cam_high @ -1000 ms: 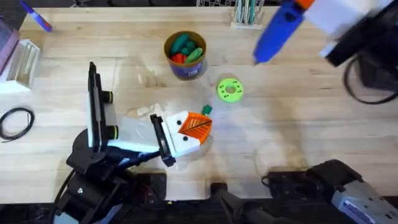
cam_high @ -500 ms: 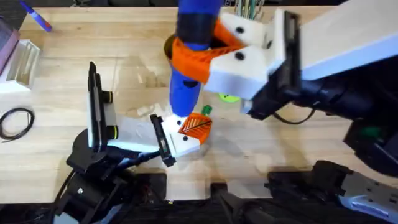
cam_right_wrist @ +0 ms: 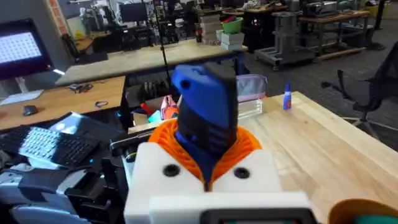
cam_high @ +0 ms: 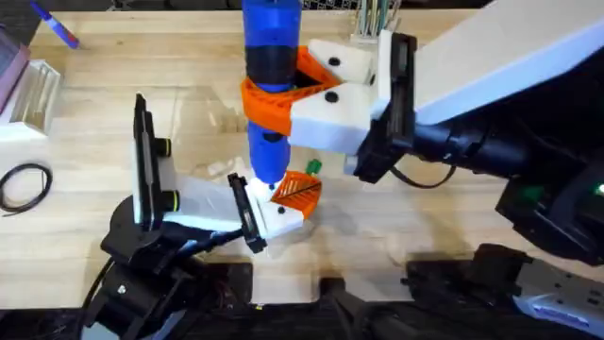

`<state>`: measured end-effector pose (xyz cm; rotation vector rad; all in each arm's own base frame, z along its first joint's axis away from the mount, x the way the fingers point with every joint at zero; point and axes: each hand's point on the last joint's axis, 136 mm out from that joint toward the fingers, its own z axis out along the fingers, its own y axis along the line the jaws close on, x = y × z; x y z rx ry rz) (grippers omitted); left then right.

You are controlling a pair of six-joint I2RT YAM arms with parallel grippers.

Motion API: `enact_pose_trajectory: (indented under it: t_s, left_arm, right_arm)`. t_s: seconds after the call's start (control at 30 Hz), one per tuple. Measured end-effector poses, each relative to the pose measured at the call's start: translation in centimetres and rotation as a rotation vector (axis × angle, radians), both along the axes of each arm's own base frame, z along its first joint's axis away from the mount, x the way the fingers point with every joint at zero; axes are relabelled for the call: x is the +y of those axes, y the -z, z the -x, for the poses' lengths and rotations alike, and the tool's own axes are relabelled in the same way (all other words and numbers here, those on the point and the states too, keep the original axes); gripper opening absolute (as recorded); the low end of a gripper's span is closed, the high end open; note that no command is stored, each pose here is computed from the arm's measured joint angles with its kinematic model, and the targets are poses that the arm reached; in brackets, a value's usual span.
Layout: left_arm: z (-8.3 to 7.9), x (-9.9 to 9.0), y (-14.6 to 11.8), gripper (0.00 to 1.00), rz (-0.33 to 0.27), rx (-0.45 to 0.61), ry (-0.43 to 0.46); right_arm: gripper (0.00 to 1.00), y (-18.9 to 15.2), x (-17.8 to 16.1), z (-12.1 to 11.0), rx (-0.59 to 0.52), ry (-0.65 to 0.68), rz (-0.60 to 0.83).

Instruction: Pick up the gripper from the table and insert it into the empty holder that is missing its gripper. Then pick up a screw, insert it into the mounting hole, and use the screwdriver to tighten it. Finally, clean up the table by picking up the vegetable and placing it into the bucket.

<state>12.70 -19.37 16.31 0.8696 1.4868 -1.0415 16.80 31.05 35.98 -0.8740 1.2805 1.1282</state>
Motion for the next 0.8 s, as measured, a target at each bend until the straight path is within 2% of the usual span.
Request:
enact_pose_trajectory:
  t_s: [0.8]
  left_arm:
    - [0.0,0.0,0.0,0.004,0.000,0.001,0.000]
  right_arm:
    - [0.021,1.5,0.7,-0.6,0.034,0.000,0.036]
